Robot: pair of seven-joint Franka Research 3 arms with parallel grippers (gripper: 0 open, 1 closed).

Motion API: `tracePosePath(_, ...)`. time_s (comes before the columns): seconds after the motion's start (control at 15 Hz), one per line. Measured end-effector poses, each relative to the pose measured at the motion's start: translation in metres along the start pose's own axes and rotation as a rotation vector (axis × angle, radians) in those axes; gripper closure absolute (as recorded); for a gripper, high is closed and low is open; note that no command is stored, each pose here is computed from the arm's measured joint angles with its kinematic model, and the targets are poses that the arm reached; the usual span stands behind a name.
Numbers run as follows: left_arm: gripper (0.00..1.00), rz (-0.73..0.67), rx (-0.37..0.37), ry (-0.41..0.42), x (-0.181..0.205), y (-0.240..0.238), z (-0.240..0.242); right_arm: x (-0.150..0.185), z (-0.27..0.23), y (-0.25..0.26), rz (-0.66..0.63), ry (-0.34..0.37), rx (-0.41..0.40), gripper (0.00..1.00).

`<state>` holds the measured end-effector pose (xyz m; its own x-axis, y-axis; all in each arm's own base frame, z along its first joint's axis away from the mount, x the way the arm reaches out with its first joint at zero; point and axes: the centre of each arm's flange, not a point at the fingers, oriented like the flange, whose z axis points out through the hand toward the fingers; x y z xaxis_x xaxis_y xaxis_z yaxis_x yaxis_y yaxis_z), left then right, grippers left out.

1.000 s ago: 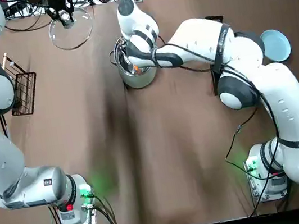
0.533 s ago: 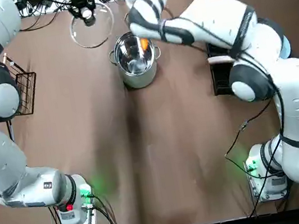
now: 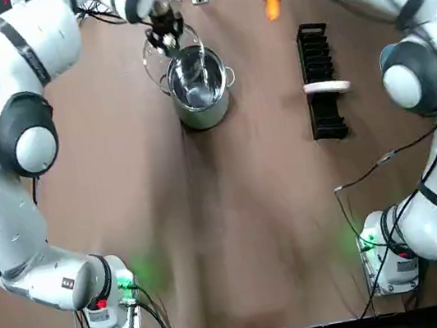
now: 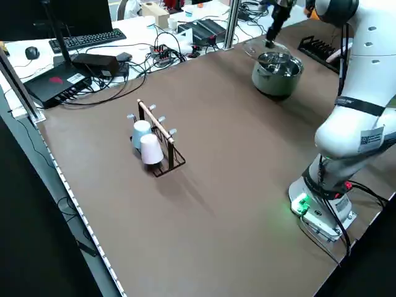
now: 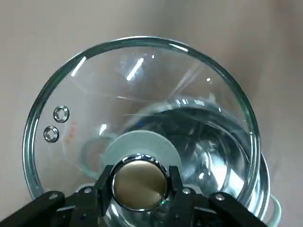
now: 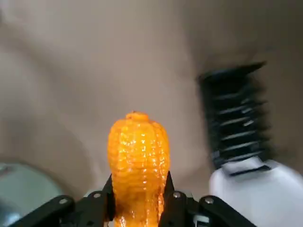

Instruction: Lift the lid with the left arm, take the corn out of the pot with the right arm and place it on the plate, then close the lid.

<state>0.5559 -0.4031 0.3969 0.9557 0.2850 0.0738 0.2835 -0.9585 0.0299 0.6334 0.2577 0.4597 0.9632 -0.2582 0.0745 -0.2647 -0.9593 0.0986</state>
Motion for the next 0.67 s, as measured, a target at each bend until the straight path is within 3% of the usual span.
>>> tracePosePath(0.4,0.49,0.007,0.005,0.007,-0.064,0.048,0.018,0.082,0.016,0.245,-0.21,-0.065,-0.007,0.61)
tracePosePath(0.67,0.49,0.008,0.012,0.019,-0.066,0.049,0.019,0.102,0.044,0.348,-0.25,-0.051,0.0,0.61)
